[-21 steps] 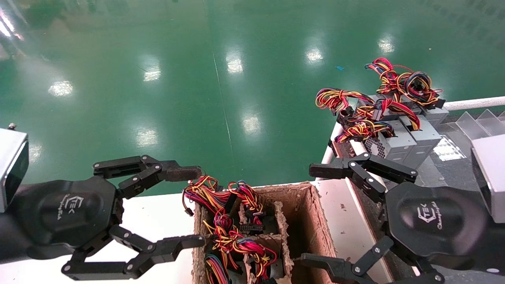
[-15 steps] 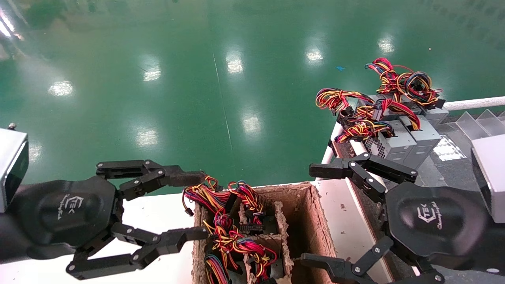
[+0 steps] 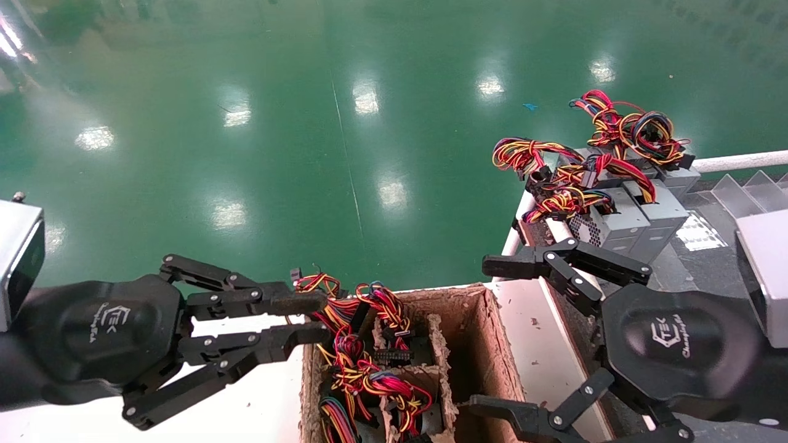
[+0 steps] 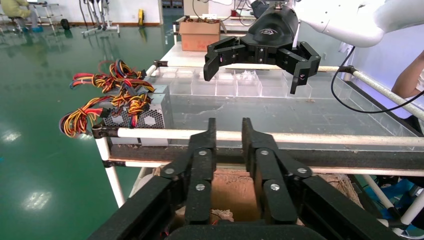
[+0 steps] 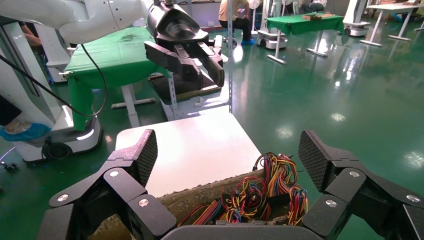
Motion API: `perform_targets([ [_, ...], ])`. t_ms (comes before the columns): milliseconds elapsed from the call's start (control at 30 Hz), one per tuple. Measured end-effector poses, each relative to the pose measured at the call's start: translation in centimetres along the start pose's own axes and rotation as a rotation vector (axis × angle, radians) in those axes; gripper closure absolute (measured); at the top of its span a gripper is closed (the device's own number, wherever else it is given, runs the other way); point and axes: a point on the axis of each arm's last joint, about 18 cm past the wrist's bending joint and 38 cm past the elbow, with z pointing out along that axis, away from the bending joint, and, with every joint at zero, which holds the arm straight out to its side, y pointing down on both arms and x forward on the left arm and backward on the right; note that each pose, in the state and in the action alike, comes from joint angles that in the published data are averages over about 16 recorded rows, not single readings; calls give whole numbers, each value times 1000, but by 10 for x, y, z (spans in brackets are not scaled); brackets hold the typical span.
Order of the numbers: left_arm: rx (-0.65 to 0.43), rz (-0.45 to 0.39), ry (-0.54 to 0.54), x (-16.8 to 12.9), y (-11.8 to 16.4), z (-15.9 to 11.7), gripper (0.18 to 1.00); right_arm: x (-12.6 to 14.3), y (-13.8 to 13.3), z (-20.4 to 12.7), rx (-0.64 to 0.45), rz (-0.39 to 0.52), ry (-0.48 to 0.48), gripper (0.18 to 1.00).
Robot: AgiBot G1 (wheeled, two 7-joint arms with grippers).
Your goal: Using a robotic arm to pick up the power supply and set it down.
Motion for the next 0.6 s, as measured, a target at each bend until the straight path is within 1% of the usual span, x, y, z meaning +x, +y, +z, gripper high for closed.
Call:
perform_targets([
  [100, 0, 0, 0, 0, 0, 0, 860, 0, 0, 0, 0, 0, 0, 178],
  [300, 0, 0, 0, 0, 0, 0, 936, 0, 0, 0, 0, 0, 0, 178],
  [533, 0, 0, 0, 0, 0, 0, 978, 0, 0, 0, -1, 1, 1, 178],
  [600, 0, 0, 0, 0, 0, 0, 978, 1, 1, 0, -3, 5, 3, 178],
])
